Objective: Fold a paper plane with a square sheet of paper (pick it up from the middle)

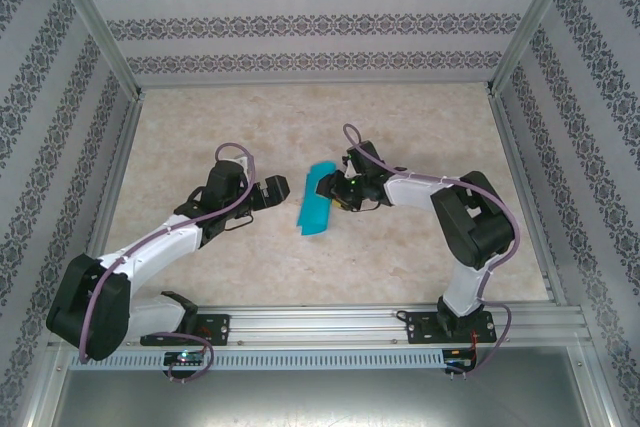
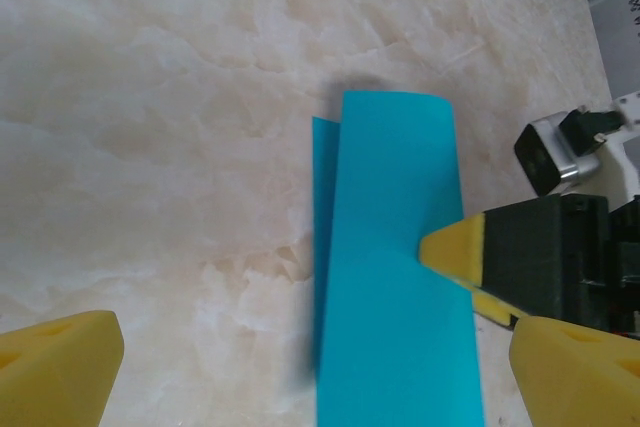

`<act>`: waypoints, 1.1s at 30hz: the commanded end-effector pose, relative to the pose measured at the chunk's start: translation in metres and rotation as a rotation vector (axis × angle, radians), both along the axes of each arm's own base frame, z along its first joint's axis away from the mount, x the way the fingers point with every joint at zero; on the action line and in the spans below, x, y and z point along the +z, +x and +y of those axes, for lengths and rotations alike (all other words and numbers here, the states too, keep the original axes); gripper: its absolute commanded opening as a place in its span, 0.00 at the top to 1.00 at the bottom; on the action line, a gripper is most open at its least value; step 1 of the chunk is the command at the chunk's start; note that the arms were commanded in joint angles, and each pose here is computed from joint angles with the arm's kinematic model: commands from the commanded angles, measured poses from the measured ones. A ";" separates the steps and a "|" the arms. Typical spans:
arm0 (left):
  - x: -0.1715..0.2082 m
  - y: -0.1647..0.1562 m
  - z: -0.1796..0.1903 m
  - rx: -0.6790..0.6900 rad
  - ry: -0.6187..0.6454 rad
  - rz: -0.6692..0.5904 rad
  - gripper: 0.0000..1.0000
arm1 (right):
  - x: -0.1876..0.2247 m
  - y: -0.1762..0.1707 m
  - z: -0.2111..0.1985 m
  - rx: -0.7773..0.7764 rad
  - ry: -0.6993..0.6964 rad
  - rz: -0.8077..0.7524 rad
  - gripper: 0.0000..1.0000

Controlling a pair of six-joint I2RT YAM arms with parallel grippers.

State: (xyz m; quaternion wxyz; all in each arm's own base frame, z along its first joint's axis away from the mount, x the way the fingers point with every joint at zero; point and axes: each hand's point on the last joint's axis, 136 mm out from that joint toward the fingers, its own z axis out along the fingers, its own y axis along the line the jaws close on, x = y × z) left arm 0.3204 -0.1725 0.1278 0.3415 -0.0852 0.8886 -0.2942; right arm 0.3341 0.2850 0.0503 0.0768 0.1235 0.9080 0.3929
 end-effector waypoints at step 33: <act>0.008 0.006 -0.020 -0.070 -0.031 0.011 0.11 | -0.023 -0.019 -0.038 0.133 -0.467 0.050 0.31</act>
